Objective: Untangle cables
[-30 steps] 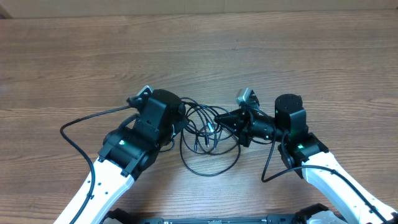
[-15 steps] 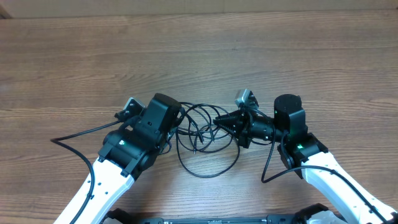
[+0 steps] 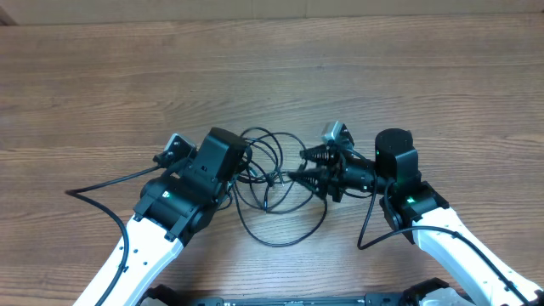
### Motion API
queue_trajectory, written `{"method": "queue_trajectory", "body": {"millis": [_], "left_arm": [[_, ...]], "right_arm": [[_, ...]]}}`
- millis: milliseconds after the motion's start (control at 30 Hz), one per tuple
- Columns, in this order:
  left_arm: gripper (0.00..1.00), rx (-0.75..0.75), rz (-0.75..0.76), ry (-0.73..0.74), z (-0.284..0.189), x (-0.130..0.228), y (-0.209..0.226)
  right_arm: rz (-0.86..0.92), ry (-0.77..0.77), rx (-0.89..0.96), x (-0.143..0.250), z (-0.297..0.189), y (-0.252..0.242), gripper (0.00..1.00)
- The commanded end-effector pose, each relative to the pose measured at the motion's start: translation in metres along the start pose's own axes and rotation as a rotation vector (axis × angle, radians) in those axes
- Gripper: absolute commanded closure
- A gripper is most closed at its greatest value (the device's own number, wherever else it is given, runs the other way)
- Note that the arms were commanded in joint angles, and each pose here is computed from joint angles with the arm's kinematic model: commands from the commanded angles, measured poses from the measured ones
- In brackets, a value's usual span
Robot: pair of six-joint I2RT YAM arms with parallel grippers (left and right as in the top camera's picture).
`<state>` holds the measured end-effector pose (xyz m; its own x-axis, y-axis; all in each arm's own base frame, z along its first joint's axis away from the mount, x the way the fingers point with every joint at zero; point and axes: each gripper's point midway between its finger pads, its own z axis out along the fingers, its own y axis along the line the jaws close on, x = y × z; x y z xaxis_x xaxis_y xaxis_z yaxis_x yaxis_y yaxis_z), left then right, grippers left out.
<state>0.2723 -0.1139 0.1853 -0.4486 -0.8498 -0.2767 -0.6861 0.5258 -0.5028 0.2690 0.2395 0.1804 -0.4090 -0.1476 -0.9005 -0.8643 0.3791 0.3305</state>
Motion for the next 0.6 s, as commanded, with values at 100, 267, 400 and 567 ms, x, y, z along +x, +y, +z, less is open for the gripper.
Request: {"method": "queue_trajectory", "body": {"millis": [100,267,400,567], "left_arm": [[0.96,0.060,0.091,-0.013,-0.001,-0.004,-0.016],[0.96,0.162,0.218,0.042,-0.004,0.007,-0.039],[0.96,0.254,0.357,0.097,-0.009,0.021,-0.056],[0.96,0.342,0.509,0.138,-0.015,0.033,-0.070]], "right_arm": [[-0.012,-0.011,0.005,-0.006,-0.001,-0.001,0.00],[-0.012,-0.011,0.005,-0.006,-0.001,-0.001,0.00],[-0.012,-0.012,0.006,-0.006,-0.001,-0.001,0.00],[-0.011,-0.012,0.028,-0.006,-0.001,-0.005,0.00]]}}
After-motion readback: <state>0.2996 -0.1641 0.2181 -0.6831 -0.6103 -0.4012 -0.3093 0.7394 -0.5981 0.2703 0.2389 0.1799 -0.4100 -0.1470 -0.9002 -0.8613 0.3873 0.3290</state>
